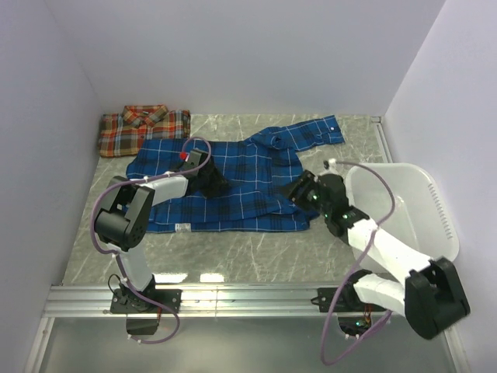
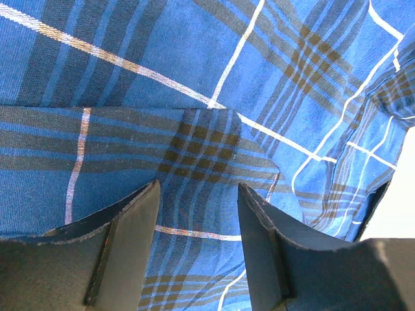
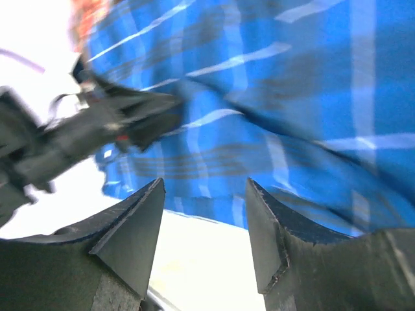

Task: Fold and stack the long sleeve shirts
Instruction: Fold the shirt

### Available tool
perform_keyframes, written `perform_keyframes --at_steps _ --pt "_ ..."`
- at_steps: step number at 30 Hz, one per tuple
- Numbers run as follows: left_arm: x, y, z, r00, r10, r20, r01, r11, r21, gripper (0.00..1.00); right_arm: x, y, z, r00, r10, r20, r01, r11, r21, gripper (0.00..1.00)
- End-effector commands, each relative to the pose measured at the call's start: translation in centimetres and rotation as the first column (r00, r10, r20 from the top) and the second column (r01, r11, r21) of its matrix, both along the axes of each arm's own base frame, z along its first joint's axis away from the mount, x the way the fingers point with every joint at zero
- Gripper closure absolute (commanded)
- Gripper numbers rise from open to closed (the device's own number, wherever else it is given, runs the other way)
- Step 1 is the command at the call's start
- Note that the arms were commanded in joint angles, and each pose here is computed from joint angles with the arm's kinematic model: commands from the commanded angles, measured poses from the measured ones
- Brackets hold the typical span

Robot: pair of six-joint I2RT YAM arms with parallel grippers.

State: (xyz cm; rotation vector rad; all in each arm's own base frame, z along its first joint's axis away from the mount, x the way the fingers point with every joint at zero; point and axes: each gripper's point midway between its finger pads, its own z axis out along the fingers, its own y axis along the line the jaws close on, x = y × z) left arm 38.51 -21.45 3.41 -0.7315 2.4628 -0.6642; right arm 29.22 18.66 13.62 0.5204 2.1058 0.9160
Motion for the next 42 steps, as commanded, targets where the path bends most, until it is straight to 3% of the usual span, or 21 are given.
perform_keyframes --at_steps 1,6,9,13,19,26,32,33,36,42 --pt "-1.8 1.7 -1.9 0.998 -0.011 -0.068 0.019 0.993 0.114 0.4 2.0 4.6 3.1 0.976 0.191 0.101 -0.193 0.981 0.017 0.4" --pt "-2.0 1.8 -1.8 0.997 -0.012 -0.072 0.021 0.993 0.117 0.39 3.4 8.7 -0.1 0.946 0.323 0.019 -0.323 0.945 0.049 0.41" --pt "-2.1 1.9 -1.8 0.997 -0.01 -0.073 0.019 0.993 0.118 0.39 3.9 8.9 -3.8 0.945 0.316 -0.079 -0.314 0.949 0.042 0.41" --pt "-2.3 1.9 -2.0 0.997 -0.01 -0.081 0.019 0.993 0.119 0.39 3.0 6.2 -9.1 0.936 0.254 -0.244 -0.259 0.966 0.014 0.4" --pt "-2.6 2.7 -2.9 0.996 0.018 -0.088 -0.005 0.99 0.144 0.39 1.7 0.1 -11.9 0.927 0.091 -0.362 -0.105 0.994 -0.018 0.41" --pt "-2.7 2.8 -1.7 0.998 0.011 -0.065 -0.002 0.99 0.141 0.36 1.6 -2.5 -9.8 0.95 0.027 -0.311 -0.071 0.989 -0.132 0.41" --pt "-1.1 3.0 5.6 0.997 0.009 0.077 -0.02 0.989 0.143 0.27 2.9 -1.4 -4.3 0.986 0.089 -0.143 -0.115 0.976 -0.185 0.41" --pt "-0.8 3.1 7.6 0.993 0.018 0.12 -0.034 0.991 0.133 0.21 3.0 -0.9 -3.4 0.987 0.105 -0.118 -0.126 0.975 -0.185 0.41" --pt "-0.9 4.0 10.1 0.985 0.029 0.168 -0.055 0.987 0.151 0.18 3.7 1.9 -0.6 0.977 0.209 -0.031 -0.211 0.967 -0.145 0.41" --pt "-2.4 10.2 8.7 0.974 0.16 0.158 -0.184 0.971 0.153 0.26 4.2 9.7 1.5 0.905 0.422 0.05 -0.422 0.907 -0.018 0.41"
